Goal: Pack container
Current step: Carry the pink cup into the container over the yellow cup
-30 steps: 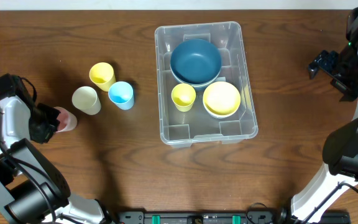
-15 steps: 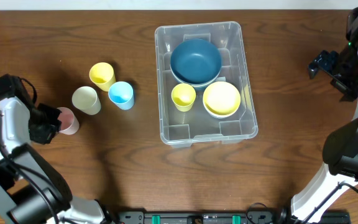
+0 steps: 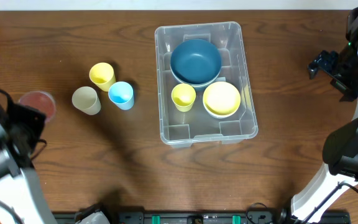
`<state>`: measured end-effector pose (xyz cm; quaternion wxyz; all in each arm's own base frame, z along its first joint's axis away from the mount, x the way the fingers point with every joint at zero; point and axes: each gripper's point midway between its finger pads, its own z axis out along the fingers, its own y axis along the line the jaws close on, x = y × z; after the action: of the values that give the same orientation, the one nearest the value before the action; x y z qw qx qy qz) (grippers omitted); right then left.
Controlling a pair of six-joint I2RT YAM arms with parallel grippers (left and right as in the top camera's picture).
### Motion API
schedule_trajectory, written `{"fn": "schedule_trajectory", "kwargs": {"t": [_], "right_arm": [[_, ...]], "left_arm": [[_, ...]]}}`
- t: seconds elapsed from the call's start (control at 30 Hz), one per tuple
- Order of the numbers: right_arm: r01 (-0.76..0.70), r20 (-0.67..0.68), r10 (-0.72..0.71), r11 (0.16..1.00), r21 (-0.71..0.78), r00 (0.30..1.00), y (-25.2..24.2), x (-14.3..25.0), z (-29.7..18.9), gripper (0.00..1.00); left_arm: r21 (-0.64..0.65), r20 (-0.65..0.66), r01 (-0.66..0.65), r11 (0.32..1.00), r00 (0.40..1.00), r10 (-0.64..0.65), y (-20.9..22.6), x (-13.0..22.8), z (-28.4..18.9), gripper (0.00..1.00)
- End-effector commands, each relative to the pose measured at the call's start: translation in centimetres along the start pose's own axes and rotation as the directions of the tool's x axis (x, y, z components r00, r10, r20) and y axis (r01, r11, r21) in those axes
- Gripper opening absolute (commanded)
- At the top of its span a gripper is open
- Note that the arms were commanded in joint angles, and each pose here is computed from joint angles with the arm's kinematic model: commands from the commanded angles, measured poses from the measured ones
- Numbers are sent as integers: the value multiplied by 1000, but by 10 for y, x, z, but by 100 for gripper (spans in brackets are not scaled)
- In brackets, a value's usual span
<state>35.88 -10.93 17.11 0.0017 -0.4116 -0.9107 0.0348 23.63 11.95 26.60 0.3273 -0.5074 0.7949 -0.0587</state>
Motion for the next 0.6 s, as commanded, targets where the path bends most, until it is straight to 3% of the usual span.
{"fn": "schedule_trajectory", "kwargs": {"t": [0.0, 0.2, 0.33, 0.57], "right_arm": [[-19, 17, 18, 1000, 1, 1000, -4, -2, -5, 99], [-19, 17, 18, 1000, 1, 1000, -4, -2, -5, 99], [-19, 17, 18, 1000, 1, 1000, -4, -2, -5, 99], [-19, 17, 18, 1000, 1, 1000, -4, -2, -5, 99]], "left_arm": [[189, -30, -68, 980, 997, 75, -37, 23, -27, 6], [398, -38, -255, 881, 955, 293, -91, 70, -53, 6], [510, -70, -349, 786, 894, 442, -132, 109, -53, 6], [526, -121, -511, 680, 746, 655, -182, 194, -11, 6]]}}
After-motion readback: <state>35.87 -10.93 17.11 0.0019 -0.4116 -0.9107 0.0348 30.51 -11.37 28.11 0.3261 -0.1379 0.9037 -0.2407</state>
